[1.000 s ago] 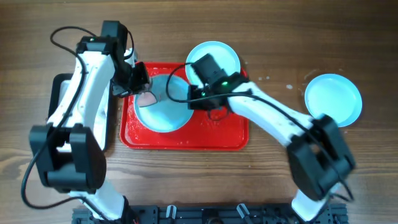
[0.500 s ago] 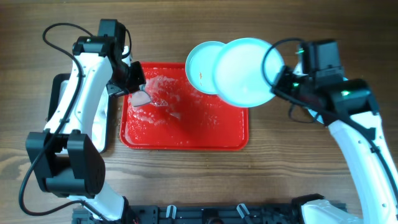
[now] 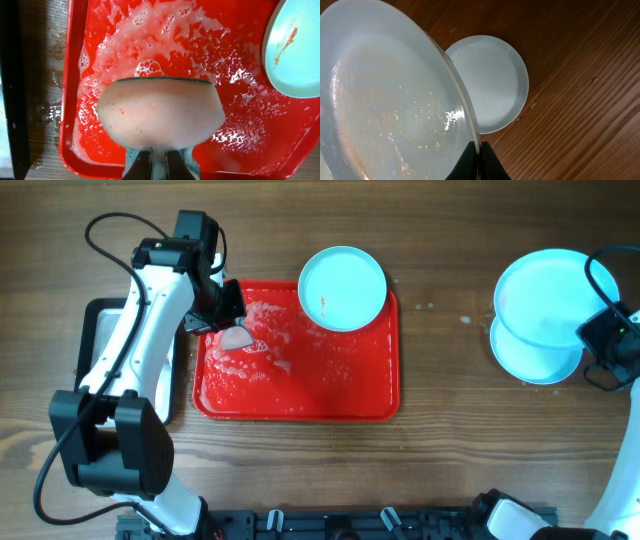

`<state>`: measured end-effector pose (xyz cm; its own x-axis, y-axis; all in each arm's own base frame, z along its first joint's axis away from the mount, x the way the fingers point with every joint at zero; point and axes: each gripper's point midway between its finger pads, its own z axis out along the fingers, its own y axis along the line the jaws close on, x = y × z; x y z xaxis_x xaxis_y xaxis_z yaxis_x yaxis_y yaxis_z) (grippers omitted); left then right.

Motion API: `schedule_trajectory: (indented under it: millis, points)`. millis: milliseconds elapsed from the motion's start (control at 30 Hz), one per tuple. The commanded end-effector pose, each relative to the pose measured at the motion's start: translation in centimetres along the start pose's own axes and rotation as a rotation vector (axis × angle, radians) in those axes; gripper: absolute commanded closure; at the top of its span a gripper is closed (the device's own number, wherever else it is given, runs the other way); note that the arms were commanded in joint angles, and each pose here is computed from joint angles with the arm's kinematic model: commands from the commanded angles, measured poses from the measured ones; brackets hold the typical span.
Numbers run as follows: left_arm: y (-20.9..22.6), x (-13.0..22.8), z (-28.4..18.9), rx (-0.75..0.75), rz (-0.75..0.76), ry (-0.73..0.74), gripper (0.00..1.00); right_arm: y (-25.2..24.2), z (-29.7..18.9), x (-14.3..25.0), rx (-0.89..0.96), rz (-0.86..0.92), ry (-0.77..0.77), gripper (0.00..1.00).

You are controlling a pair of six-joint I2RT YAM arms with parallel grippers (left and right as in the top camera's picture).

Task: Clean dirty plates on tray and stack at the side
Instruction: 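Lift the scrubbed plate with the right gripper and carry it right, then set the plate onto the plate stack right of the tray, release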

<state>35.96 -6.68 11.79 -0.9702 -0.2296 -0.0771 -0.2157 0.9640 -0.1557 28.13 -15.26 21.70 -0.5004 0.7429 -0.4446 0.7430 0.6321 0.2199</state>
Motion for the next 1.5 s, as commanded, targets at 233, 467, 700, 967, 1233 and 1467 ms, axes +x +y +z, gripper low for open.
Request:
schedule_trajectory:
  millis: [233, 467, 700, 967, 1233, 1467]
  points:
    - [2.7, -3.0, -1.4, 0.011, -0.163, -0.099, 0.96, 12.8, -3.3, 9.4, -0.165, -0.582, -0.029, 0.96]
    - [7.7, -4.1, -2.2, 0.028, -0.309, -0.106, 0.96, 22.8, -2.8, 19.8, -0.087, -0.918, -0.299, 0.96]
    - [7.7, -4.0, -2.2, 0.027, -0.309, -0.103, 0.96, 29.7, -4.2, 27.5, 0.301, -1.251, -1.044, 0.96]
    - [7.7, -3.8, -2.0, 0.025, -0.309, -0.096, 0.96, 32.4, -5.6, 28.2, 0.290, -1.271, -1.064, 0.96]
    - [7.7, -3.8, -2.0, 0.025, -0.309, -0.096, 0.96, 32.6, -6.7, 29.9, 0.221, -1.248, -1.078, 0.96]
    - [7.7, -3.8, -1.9, 0.024, -0.309, -0.096, 0.96, 33.6, -8.2, 31.4, -0.024, -1.233, -1.003, 0.96]
